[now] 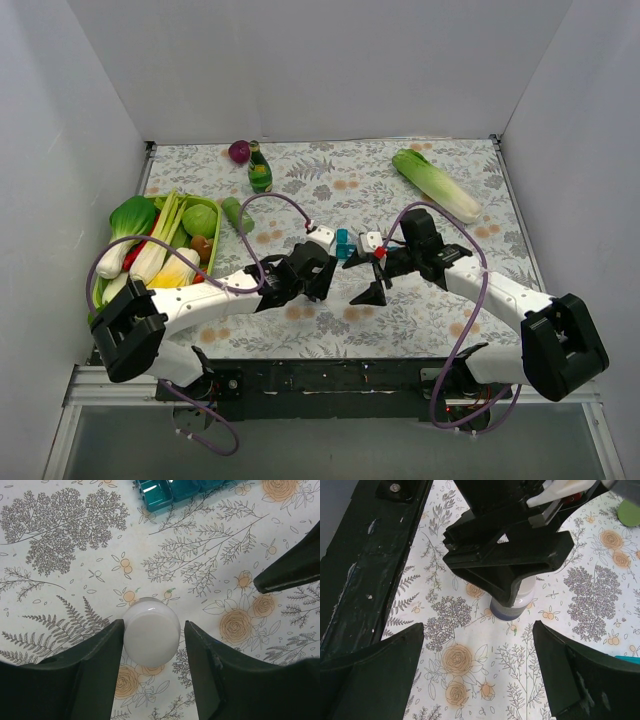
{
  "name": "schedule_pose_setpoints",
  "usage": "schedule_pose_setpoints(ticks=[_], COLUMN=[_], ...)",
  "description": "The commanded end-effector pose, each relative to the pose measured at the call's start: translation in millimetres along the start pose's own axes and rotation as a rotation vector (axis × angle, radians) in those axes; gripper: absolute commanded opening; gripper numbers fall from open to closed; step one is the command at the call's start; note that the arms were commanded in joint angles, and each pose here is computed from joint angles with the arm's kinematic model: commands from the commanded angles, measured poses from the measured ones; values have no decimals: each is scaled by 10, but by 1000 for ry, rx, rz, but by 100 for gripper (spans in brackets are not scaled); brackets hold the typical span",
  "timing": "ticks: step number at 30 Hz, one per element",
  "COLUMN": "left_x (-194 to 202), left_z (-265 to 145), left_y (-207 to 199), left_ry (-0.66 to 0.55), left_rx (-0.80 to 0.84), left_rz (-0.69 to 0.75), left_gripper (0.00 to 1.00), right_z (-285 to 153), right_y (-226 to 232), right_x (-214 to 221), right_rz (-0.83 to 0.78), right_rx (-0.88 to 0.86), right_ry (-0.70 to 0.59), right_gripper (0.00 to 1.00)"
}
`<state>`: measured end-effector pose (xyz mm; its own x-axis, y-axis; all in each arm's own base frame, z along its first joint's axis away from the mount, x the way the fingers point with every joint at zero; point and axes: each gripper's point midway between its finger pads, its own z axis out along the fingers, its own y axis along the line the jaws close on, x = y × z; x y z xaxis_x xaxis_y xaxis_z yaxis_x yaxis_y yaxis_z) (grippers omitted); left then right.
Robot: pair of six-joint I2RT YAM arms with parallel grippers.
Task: Sort the pills into containers
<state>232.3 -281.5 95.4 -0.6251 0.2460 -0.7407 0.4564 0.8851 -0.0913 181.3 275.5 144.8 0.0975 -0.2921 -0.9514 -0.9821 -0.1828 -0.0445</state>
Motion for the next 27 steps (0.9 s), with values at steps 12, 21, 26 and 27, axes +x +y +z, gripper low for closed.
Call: schedule_pose_setpoints(ticks=[12, 21, 26, 27], left_x=[-376, -542, -542, -614], left_z=[-203, -514, -598, -621], left_y=[-116, -339, -396, -425], left_ry=[-72, -140, -164, -188], left_rx=[31, 306, 386, 410], left_rz=[-94, -479, -596, -622], left_gripper=[15, 9, 8, 8], right_z=[-27, 11, 28, 31], right_y=[3, -79, -142, -148], right_x=[-1, 4, -87, -95], right_rz=[-47, 47, 111, 126], right_rx=[20, 79, 113, 115], right_ry=[-17, -55, -102, -107], right_gripper=[97, 96, 96, 96])
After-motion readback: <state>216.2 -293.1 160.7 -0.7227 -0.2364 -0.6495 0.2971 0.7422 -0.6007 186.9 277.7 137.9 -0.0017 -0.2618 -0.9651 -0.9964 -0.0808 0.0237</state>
